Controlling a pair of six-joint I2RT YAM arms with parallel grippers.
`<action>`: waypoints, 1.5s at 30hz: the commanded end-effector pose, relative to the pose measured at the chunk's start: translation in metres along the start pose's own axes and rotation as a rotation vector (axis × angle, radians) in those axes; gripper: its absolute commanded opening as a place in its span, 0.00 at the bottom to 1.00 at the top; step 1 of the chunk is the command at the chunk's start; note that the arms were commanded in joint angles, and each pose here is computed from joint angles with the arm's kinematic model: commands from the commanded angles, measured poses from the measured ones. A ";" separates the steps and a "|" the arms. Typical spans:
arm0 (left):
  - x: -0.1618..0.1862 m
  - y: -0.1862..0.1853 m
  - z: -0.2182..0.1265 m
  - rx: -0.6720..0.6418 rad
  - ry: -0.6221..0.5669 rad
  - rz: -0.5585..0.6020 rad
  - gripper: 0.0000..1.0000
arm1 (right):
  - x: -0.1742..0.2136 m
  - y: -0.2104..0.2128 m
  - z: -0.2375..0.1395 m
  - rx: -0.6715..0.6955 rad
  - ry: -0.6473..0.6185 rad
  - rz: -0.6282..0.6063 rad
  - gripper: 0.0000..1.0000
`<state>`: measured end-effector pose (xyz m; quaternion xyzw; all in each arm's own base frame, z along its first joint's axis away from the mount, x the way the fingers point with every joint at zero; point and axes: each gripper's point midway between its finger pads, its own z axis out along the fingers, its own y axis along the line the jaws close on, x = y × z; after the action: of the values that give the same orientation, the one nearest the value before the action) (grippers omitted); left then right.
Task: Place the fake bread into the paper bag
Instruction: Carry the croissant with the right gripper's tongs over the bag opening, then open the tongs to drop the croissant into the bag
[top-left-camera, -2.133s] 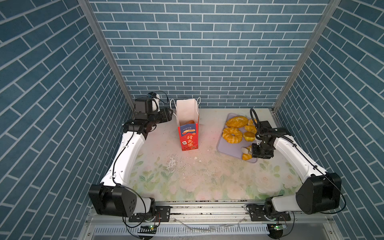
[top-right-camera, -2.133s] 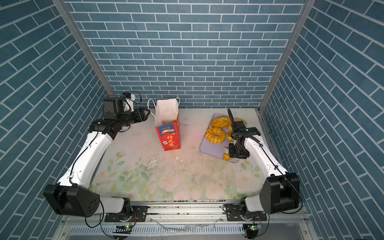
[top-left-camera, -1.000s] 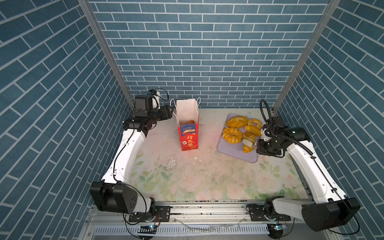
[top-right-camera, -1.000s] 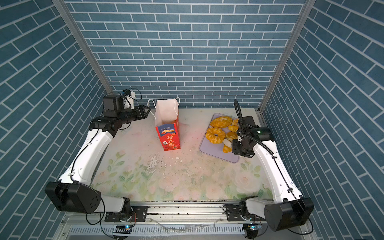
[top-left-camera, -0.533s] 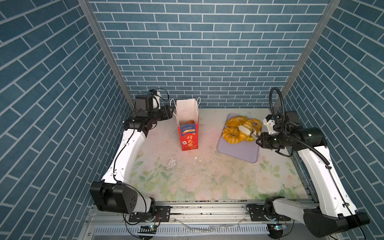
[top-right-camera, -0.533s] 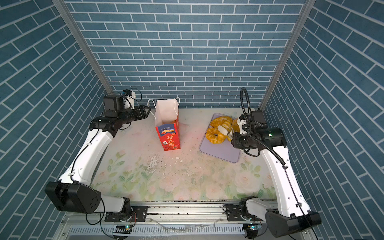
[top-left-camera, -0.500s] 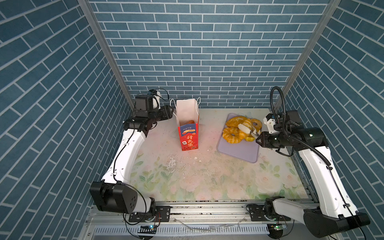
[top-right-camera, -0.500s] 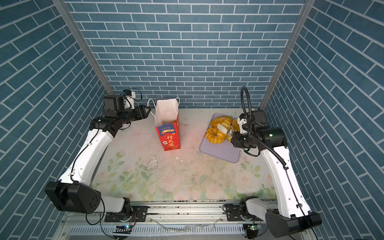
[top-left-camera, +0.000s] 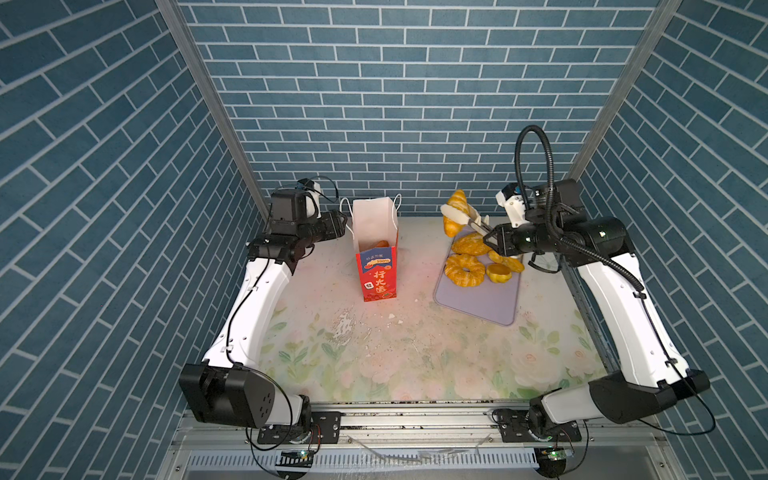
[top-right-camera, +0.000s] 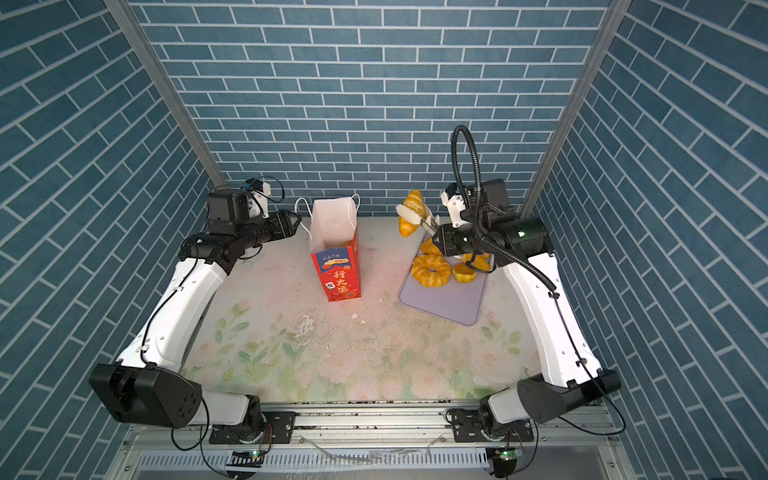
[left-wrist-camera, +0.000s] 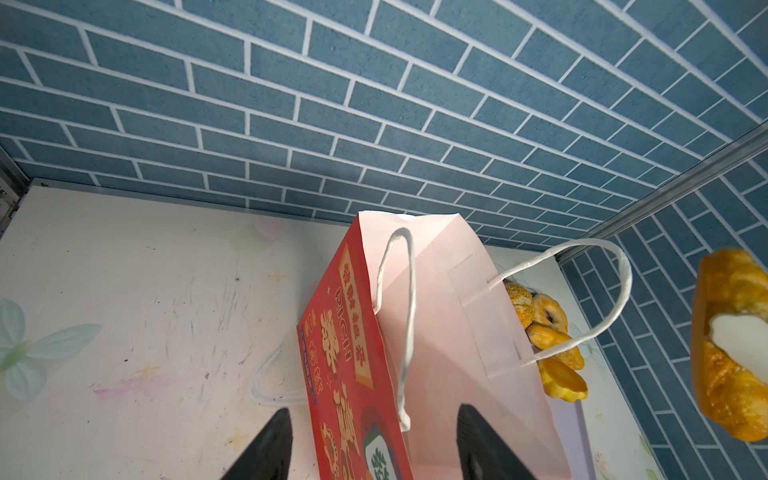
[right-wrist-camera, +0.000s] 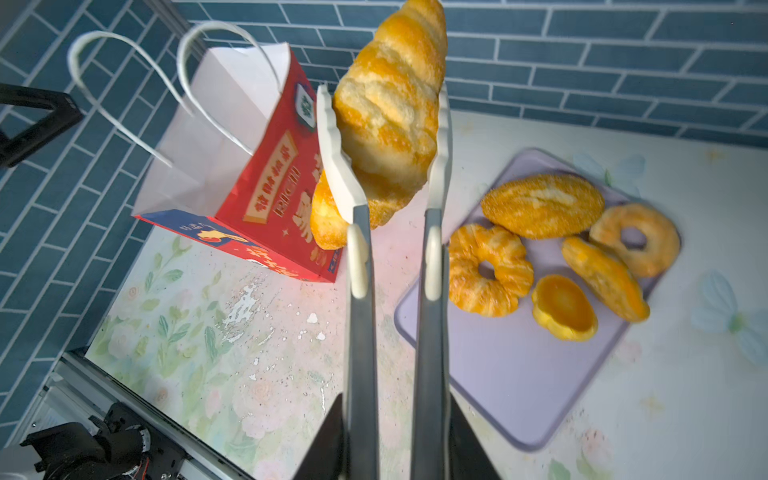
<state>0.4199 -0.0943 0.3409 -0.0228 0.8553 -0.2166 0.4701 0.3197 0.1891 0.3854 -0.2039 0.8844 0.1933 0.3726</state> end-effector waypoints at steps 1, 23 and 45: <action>0.003 -0.004 0.000 0.005 -0.004 0.018 0.64 | -0.055 0.025 -0.009 -0.028 -0.181 -0.169 0.17; 0.039 -0.005 0.001 0.031 0.023 -0.003 0.63 | -0.047 0.121 0.103 -0.142 -0.065 -0.376 0.19; 0.031 -0.014 -0.008 0.069 -0.012 0.013 0.66 | -0.056 0.128 0.079 -0.095 -0.081 -0.407 0.47</action>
<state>0.3949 -0.1083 0.3185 -0.0111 0.8511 -0.2367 0.4684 0.3415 0.3579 0.3612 -0.3935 0.8204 0.1627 0.3815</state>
